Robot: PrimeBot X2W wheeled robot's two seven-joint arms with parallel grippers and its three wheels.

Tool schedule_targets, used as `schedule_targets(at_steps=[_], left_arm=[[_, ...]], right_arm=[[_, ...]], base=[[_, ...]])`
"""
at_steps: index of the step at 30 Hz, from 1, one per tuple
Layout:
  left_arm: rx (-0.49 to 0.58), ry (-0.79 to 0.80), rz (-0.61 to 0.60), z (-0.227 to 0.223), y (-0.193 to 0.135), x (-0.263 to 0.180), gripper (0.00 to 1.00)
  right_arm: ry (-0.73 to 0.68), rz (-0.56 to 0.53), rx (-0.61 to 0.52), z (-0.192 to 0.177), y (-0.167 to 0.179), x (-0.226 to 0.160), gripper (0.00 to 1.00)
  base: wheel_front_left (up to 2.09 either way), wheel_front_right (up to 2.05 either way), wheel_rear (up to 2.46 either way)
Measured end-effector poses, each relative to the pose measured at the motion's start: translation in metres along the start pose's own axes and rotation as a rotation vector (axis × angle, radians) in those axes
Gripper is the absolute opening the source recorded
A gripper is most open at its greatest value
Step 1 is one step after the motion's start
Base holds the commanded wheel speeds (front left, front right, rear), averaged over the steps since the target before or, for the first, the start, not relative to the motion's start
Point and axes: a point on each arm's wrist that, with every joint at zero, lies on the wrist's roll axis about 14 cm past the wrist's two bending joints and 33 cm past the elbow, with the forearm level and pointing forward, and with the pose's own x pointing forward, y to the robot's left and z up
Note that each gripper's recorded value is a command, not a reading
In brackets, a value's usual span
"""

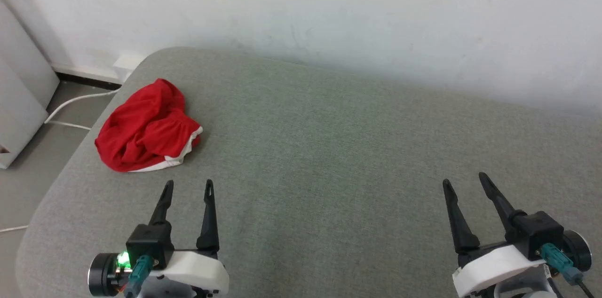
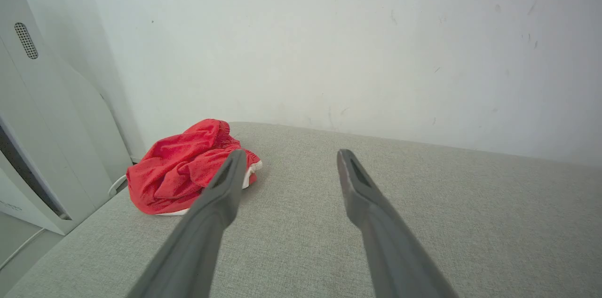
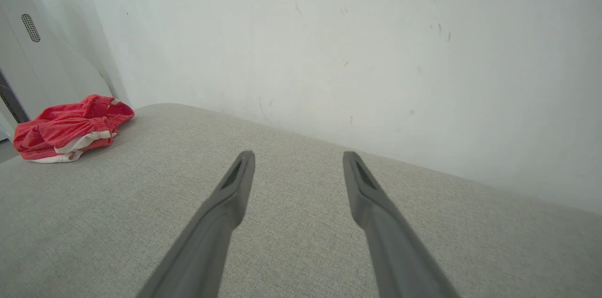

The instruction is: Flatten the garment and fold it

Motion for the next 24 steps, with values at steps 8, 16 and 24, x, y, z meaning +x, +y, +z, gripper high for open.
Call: schedule_targets(at_steps=[8,16,24], left_arm=[[0.001,-0.016,0.049,0.003,0.015,-0.011,1.0],[0.006,-0.028,0.105,0.004,0.03,-0.025,1.0],[0.01,-0.049,0.156,0.009,0.045,-0.036,1.0]], right_arm=[[-0.01,0.055,0.01,0.0,0.017,0.008,1.0],[-0.029,0.116,0.019,0.003,0.037,0.017,1.0],[-0.036,0.174,0.029,0.002,0.056,0.022,1.0]], base=[[0.0,0.0,0.0],[0.0,0.0,0.0],[0.0,0.0,0.0]])
